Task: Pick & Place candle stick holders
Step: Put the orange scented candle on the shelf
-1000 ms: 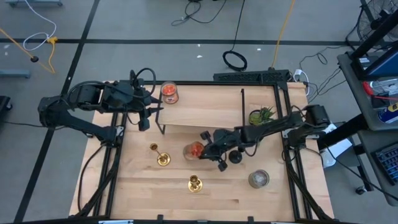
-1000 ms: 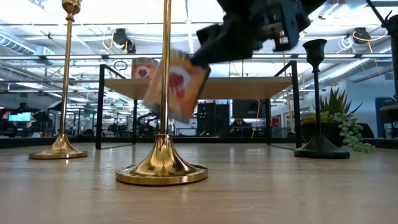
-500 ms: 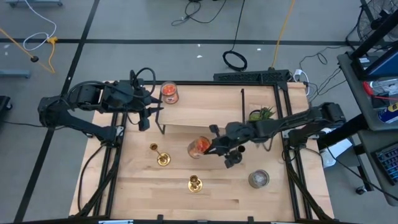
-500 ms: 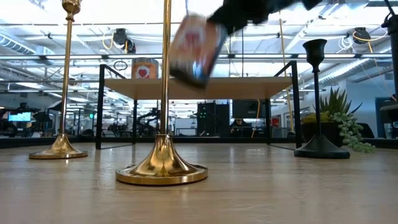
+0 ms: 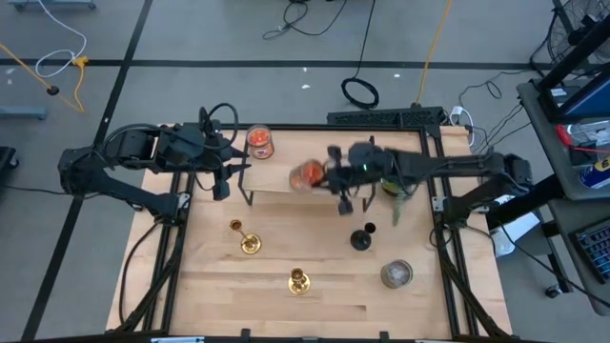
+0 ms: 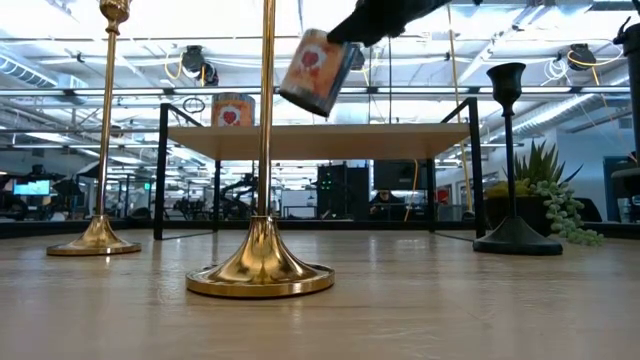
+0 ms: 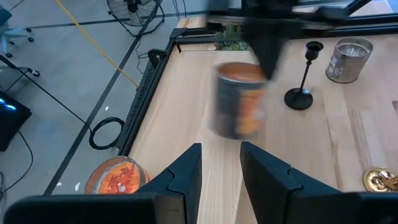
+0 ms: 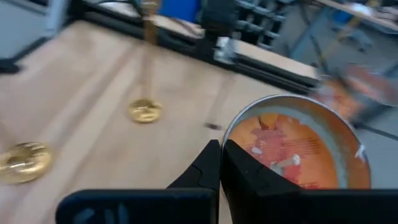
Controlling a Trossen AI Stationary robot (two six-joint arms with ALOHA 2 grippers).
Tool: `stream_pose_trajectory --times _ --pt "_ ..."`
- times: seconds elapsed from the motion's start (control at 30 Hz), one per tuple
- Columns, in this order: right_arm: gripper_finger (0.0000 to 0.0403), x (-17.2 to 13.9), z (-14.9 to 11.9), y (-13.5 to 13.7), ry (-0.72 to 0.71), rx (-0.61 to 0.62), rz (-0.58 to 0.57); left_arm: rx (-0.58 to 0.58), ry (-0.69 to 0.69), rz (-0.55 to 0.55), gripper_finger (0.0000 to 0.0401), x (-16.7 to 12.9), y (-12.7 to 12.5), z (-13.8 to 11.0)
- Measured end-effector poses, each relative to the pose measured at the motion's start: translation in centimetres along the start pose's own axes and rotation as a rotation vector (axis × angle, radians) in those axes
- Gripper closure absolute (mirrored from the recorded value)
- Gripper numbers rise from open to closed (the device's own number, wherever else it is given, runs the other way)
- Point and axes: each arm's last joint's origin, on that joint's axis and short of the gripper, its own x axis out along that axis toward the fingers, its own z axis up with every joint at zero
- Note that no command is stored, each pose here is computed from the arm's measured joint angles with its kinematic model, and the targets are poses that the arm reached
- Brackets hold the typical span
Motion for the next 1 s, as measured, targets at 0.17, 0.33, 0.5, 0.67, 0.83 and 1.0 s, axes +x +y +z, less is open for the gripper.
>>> stream_pose_trajectory --times 0.17,0.33,0.5,0.67,0.83,1.0 --pt "0.0401 -1.0 -0.5 -3.6 0.005 0.044 -0.073 0.0 0.001 0.0 0.0284 0.0 0.0 0.0" --pt "0.0401 -1.8 -2.3 -6.0 0.062 0.135 -0.099 0.0 0.0 0.0 0.0284 0.0 0.0 0.0" --pt "0.0401 -2.3 -2.8 -7.2 0.062 0.156 -0.124 0.0 0.001 0.001 0.0284 0.0 0.0 0.0" --pt "0.0401 -1.7 -3.4 -7.7 0.078 0.2 -0.137 0.0 0.0 0.002 0.0284 0.0 0.0 0.0" --pt "0.0399 -1.0 -4.0 -7.7 0.105 0.163 -0.111 0.0 0.0 0.003 0.0284 0.0 0.0 0.0" --pt "0.0398 -0.9 -4.0 -7.7 0.109 0.157 -0.12 -0.003 0.001 0.002 0.0284 0.0 0.0 0.0"
